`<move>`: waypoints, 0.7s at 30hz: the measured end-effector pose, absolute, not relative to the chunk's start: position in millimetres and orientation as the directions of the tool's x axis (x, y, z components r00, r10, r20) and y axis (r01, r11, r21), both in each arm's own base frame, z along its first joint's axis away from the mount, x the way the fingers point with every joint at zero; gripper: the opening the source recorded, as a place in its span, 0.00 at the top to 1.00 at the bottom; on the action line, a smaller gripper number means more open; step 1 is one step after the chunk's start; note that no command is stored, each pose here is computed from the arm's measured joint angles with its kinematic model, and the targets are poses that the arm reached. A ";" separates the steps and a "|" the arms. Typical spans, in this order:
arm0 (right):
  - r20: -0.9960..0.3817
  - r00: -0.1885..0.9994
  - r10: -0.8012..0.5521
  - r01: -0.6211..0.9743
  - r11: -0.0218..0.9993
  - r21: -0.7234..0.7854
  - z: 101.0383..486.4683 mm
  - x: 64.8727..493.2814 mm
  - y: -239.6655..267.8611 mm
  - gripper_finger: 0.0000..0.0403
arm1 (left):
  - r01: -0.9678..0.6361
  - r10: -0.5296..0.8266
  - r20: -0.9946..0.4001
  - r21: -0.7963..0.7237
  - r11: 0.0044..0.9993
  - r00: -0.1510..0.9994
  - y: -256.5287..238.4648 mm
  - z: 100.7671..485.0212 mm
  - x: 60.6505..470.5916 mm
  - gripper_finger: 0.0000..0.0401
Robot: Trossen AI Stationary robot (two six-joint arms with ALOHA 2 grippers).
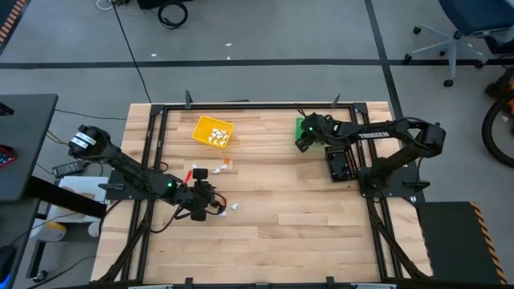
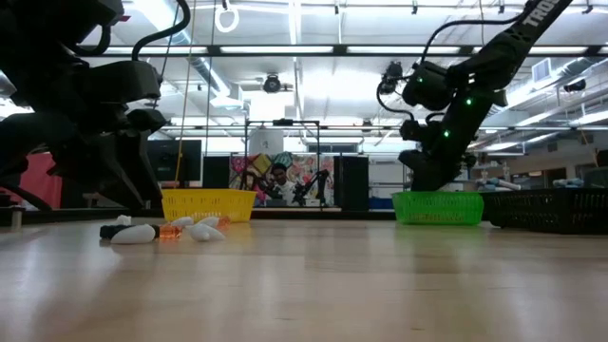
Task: Sort Halloween decoration
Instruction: Put the white ghost toy into the yellow bin
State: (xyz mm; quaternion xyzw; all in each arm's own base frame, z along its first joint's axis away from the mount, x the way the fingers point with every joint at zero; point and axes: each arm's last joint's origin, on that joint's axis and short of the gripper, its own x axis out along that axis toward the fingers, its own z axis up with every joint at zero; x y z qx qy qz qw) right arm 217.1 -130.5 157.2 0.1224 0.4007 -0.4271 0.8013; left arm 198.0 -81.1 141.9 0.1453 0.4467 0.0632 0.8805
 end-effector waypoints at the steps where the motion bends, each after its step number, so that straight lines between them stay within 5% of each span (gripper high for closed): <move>1: -0.739 0.324 -0.591 0.780 0.608 -0.145 160.8 216.3 -130.1 0.54 | 0.019 0.241 -0.768 0.312 0.950 0.593 -81.1 141.9 198.0 0.68; 10: -0.547 0.492 -0.677 0.716 0.672 -0.188 208.4 221.3 -92.8 0.54 | 0.028 0.248 -0.777 0.322 0.946 0.578 -80.3 140.9 196.5 0.68; 21: -0.421 0.855 -0.303 0.335 0.942 0.000 177.4 291.6 -20.7 0.54 | 0.035 0.236 -0.785 0.311 0.950 0.573 -80.4 140.6 196.3 0.68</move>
